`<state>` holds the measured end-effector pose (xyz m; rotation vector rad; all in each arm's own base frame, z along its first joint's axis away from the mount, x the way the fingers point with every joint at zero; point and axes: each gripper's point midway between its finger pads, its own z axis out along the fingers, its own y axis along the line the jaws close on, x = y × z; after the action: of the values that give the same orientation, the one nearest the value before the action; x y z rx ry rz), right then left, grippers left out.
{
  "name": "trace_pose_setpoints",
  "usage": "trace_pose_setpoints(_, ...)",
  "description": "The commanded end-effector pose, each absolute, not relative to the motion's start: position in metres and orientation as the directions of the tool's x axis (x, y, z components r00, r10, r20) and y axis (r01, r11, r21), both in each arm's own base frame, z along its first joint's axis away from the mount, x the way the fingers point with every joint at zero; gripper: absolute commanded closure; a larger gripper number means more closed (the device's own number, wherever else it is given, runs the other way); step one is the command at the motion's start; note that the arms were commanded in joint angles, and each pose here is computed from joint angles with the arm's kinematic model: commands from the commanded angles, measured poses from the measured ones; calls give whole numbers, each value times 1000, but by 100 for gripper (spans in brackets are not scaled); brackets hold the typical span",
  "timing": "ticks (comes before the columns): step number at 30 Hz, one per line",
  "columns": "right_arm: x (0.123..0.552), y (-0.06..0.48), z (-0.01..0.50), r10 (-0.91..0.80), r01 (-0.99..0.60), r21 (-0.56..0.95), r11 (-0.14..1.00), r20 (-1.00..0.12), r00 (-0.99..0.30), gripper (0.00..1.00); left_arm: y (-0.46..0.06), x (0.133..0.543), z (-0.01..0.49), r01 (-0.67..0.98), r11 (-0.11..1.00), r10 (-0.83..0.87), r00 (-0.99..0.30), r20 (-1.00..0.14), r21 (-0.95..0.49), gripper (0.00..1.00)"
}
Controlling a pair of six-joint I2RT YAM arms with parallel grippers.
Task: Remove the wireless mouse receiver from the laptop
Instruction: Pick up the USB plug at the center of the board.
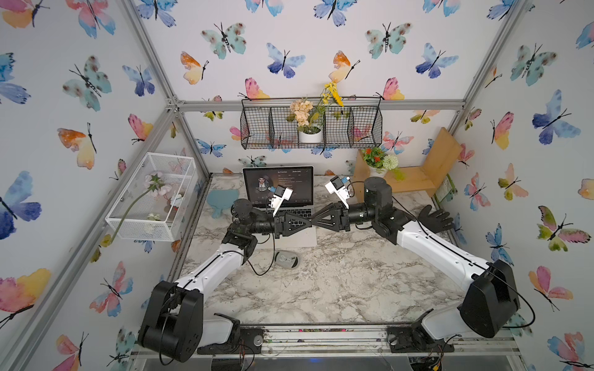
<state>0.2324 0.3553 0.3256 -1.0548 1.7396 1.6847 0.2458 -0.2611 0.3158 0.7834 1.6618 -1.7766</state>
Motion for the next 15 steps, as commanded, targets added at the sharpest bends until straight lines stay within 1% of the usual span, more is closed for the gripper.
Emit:
trace_pose_setpoints(1, 231, 357, 329, -199, -810, 582, -75, -804, -560, 63, -262, 242, 330, 795, -74, -30, -605, -795, -602, 100)
trace_pose_setpoints(3, 231, 356, 327, -196, -812, 580, -63, -805, -560, 64, -261, 243, 331, 796, -72, -34, -604, -796, -601, 100)
trace_pose_setpoints(8, 232, 356, 323, -200, -806, 590, -54, -797, -570, 72, -262, 243, 333, 800, -71, -39, -599, -800, -596, 100)
trace_pose_setpoints(11, 233, 356, 325, -194, -811, 583, -53, -802, -564, 75, -262, 243, 333, 799, -71, -38, -600, -799, -597, 100)
trace_pose_setpoints(15, 235, 357, 327, -189, -812, 582, -49, -804, -564, 84, -261, 244, 333, 799, -68, -42, -600, -799, -597, 100)
